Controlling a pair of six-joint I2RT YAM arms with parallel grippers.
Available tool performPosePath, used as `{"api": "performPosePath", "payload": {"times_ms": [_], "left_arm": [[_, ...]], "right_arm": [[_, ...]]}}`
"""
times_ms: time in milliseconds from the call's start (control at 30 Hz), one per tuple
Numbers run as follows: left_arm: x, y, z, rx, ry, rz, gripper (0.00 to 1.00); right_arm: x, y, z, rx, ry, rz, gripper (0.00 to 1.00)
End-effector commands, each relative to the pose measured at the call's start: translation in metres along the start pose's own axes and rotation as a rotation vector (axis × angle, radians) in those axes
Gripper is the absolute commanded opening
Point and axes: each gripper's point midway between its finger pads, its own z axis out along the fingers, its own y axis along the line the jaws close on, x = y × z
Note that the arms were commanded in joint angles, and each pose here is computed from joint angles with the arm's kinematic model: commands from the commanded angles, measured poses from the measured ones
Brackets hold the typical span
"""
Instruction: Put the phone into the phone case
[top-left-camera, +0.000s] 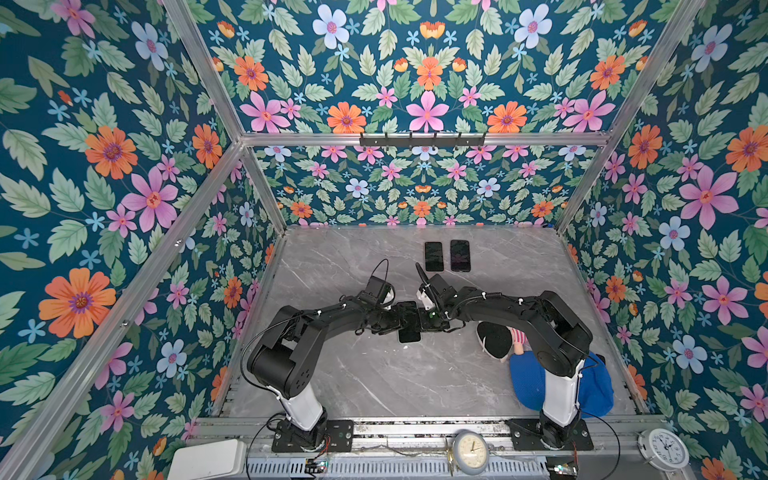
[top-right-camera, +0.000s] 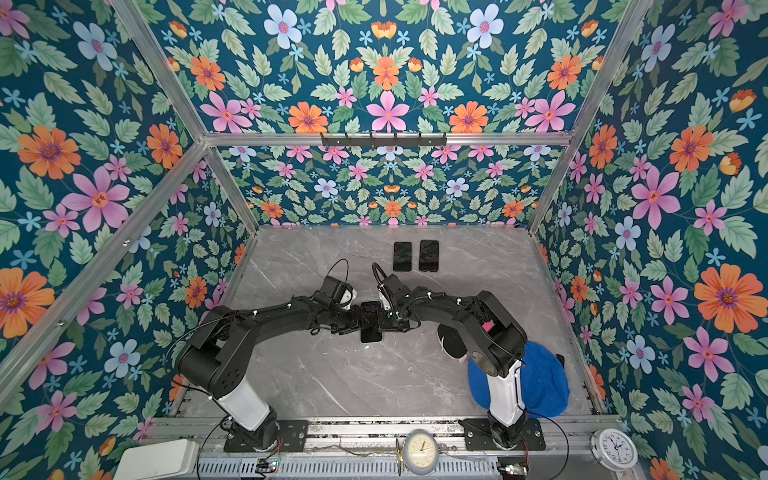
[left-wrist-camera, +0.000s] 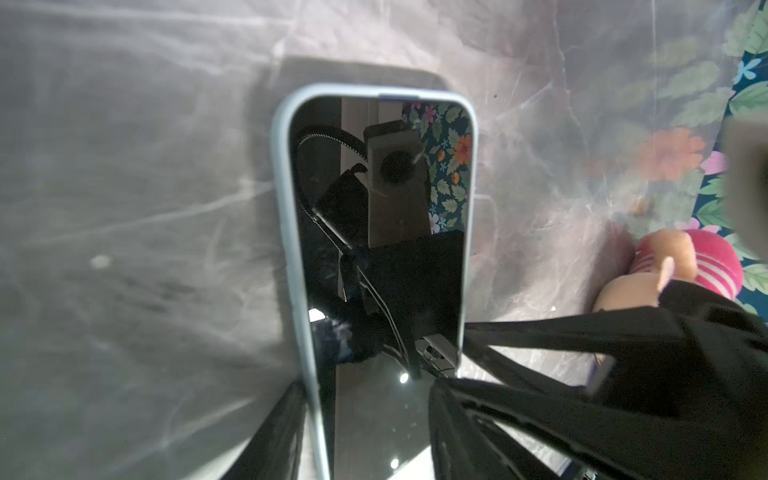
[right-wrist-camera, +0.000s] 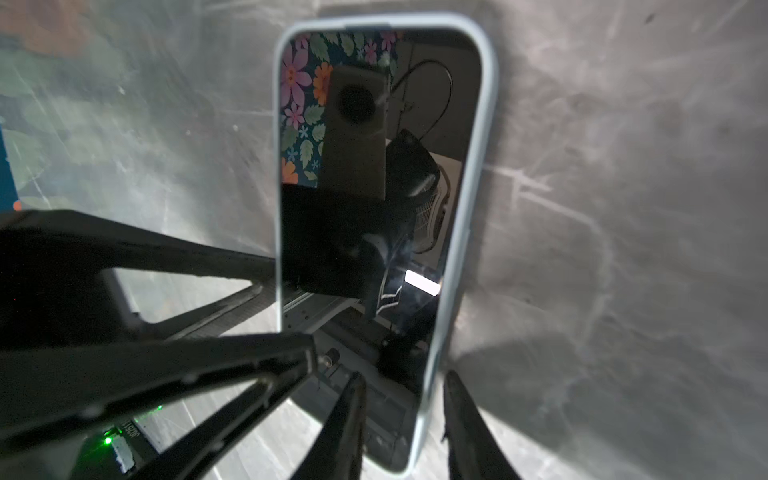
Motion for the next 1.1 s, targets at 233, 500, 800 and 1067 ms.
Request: {"api": "performPosePath", "payload": {"times_ms": [233, 500, 800, 1067], "left_arm": [[0.012, 0.008, 0.012, -0.029, 0.045, 0.014, 0.34], [0.016, 0.003, 0.013, -0.021, 0.049, 0.023, 0.28], [0.015, 0.000, 0.012, -0.019, 0.042, 0.027, 0.28], [0.014, 0.001, 0.009, -0.032, 0.037, 0.028, 0.29]], "right_arm": [[0.004, 0.004, 0.003, -0.025, 0.016, 0.017, 0.23], [0.006, 0.008, 0.004, -0.031, 0.018, 0.022, 0.10], [0.007, 0.009, 0.003, -0.033, 0.012, 0.023, 0.08], [0.005, 0.011, -0.007, -0.018, 0.000, 0.027, 0.13]]}}
